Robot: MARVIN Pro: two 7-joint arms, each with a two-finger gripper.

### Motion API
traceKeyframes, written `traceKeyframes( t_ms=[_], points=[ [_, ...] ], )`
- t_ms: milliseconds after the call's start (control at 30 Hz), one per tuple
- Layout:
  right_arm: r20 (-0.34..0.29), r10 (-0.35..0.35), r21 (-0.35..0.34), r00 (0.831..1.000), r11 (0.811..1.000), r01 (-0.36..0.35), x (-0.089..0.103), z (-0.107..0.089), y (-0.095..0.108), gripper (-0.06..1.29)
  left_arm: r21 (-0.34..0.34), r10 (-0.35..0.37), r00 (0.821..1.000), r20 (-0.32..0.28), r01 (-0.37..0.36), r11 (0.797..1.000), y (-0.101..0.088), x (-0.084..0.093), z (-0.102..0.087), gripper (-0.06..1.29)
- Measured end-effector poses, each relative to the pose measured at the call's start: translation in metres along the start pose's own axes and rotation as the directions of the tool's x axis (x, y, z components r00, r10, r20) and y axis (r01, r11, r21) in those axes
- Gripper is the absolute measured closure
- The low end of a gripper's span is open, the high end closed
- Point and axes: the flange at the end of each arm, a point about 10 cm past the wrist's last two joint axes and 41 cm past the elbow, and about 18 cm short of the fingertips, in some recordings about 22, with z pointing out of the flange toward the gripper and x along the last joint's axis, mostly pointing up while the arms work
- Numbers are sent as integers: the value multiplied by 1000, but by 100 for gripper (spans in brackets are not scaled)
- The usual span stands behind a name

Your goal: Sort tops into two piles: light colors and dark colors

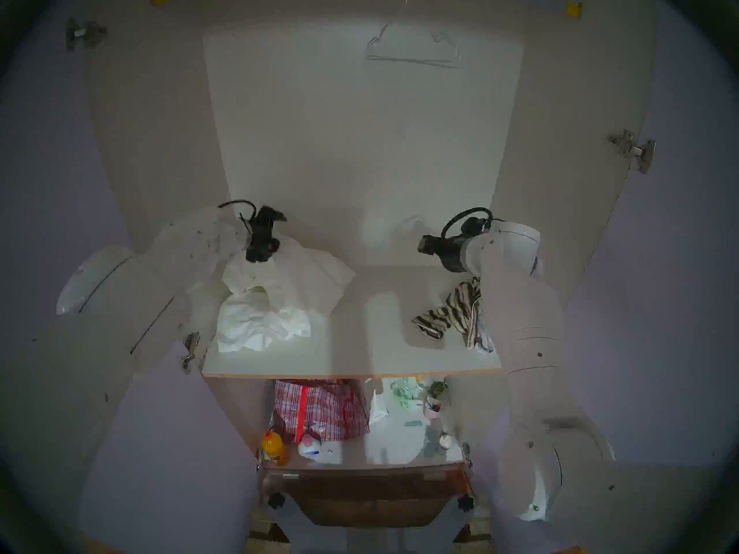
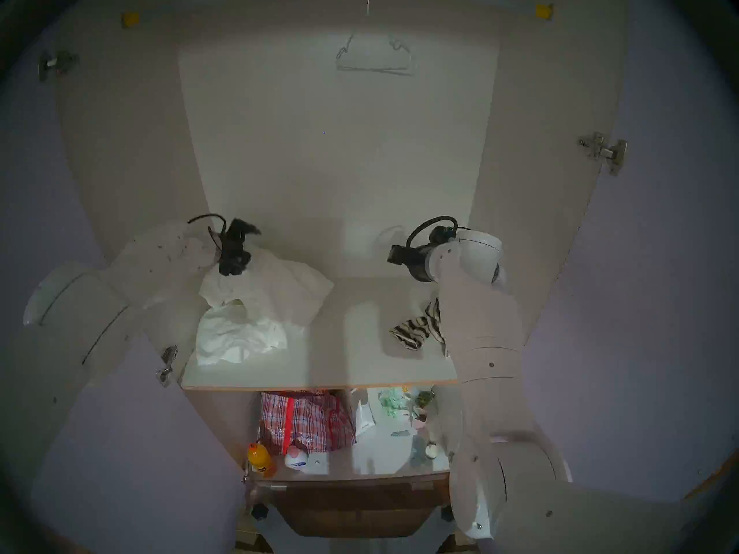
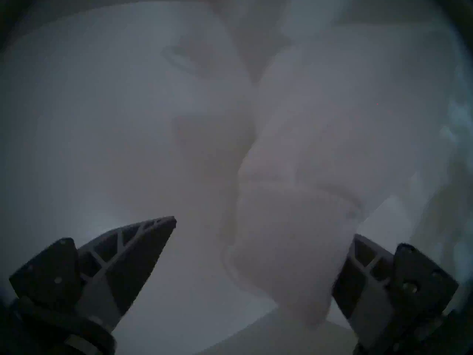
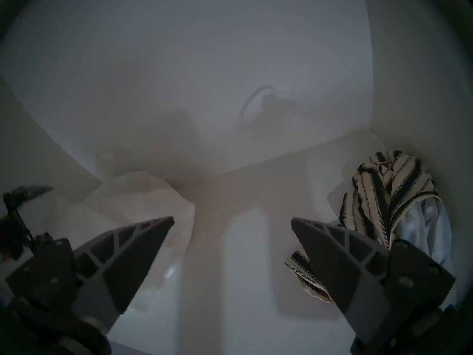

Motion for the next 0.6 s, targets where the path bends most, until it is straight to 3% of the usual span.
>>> traceKeyframes(
  t_ms=[100,167,267,333,400,467,500,567,600],
  points=[
    [-41,-22,8,999,1000,22,-1,-2,-3,-2,88,-152,988,20,150,985,-8,-3,0,-1],
    [-71,-44,23,997,999,45,-2,-4,-8,-2,138,-265,963,41,257,956,-4,-8,-2,-1],
    [-92,-63,37,994,997,67,-5,-5,-11,-2,159,-394,917,58,381,911,6,-13,-2,-1],
    [-111,-77,48,991,995,83,-8,-6,-12,-2,168,-486,869,91,468,868,14,-17,-2,-1],
    [-128,-84,55,988,994,92,-10,-6,-13,-2,190,-577,809,112,553,811,20,-20,-3,-1],
    [-162,-85,60,983,994,96,-10,-7,-13,-2,229,-659,745,107,627,745,22,-23,-4,-1],
    [-183,-85,62,980,993,97,-9,-8,-13,-2,246,-687,721,97,651,718,22,-24,-4,-1],
    [-255,-82,77,963,991,105,-7,-11,-15,-2,303,-756,652,62,709,636,20,-26,-5,-1],
    [-276,-82,84,958,991,109,-7,-12,-16,-2,327,-779,626,48,727,604,20,-27,-5,-1]
  ],
)
